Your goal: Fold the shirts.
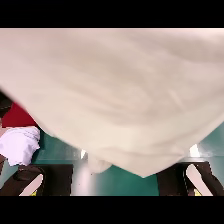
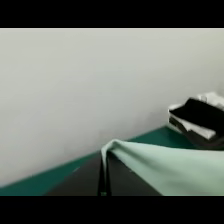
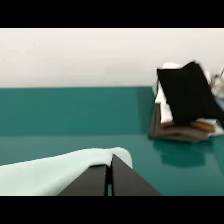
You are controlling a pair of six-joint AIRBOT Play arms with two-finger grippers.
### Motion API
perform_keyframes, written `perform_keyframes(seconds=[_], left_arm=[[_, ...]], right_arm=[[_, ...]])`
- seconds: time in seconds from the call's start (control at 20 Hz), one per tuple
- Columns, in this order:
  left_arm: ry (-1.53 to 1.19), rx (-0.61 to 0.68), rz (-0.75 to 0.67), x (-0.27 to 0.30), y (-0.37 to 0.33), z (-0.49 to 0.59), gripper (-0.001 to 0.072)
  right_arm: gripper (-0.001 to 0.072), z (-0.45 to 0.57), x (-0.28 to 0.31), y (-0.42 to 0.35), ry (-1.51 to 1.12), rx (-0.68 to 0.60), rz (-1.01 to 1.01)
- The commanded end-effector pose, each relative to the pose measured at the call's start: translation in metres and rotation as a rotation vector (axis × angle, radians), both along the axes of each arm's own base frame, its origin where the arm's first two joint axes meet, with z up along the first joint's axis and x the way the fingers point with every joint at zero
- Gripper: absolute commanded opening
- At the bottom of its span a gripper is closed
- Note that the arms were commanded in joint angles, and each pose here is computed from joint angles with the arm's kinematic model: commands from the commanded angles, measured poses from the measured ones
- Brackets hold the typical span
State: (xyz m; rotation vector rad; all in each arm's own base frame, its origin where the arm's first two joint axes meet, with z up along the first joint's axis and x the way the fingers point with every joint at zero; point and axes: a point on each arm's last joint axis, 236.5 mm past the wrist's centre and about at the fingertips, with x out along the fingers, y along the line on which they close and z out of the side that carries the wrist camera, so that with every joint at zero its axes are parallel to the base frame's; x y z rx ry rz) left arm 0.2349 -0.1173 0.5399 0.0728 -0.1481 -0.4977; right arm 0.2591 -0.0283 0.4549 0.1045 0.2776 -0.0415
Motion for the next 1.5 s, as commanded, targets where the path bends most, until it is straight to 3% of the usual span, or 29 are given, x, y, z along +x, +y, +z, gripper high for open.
perform_keyframes(seconds=[0.0,0.15,0.3,0.45,0.5,0.55,0.6,0.65,0.7,0.75,0.8,1.05,1.2,1.45], left_arm=[[0.431,0.083,-0.043,0.09,-0.02,-0.127,0.0025],[0.838,0.161,-0.078,0.156,-0.031,-0.271,0.0025],[1.104,0.174,-0.071,0.203,-0.035,-0.396,0.0026],[1.143,0.133,-0.017,0.249,-0.034,-0.453,0.0028],[1.108,0.112,0.009,0.263,-0.032,-0.454,0.018],[1.083,0.067,0.043,0.274,-0.027,-0.45,0.0525],[1.07,0.012,0.081,0.282,-0.017,-0.442,0.0603],[1.074,-0.024,0.11,0.286,-0.004,-0.436,0.0603],[1.093,-0.055,0.137,0.284,0.015,-0.428,0.0603],[1.128,-0.076,0.152,0.277,0.032,-0.423,0.0603],[1.168,-0.085,0.168,0.266,0.052,-0.421,0.0603],[1.37,-0.149,0.267,0.185,0.107,-0.47,0.0604],[1.51,-0.181,0.294,0.116,0.096,-0.537,0.0604],[1.686,-0.316,0.168,0.046,0.049,-0.605,0.0604]], right_arm=[[0.0013,-0.063,0.055,-0.004,0.237,0.148,0.132],[0.0013,-0.178,0.111,0.007,0.567,0.243,0.21],[0.0014,-0.3,0.144,0.01,0.874,0.125,0.171],[0.0014,-0.355,0.193,0.02,0.909,0.096,0.155],[0.0015,-0.361,0.206,0.022,0.899,0.1,0.153],[0.0023,-0.363,0.22,0.022,0.884,0.098,0.154],[0.0252,-0.361,0.23,0.022,0.873,0.098,0.157],[0.0497,-0.358,0.235,0.026,0.876,0.11,0.174],[0.0492,-0.353,0.233,0.029,0.89,0.13,0.194],[0.0326,-0.346,0.23,0.032,0.894,0.148,0.226],[0.025,-0.338,0.226,0.043,0.881,0.17,0.29],[0.0253,-0.324,0.17,0.069,0.883,0.283,0.403],[0.039,-0.337,0.129,0.079,0.911,0.302,0.398],[0.039,-0.35,0.091,0.09,0.887,0.322,0.38]])
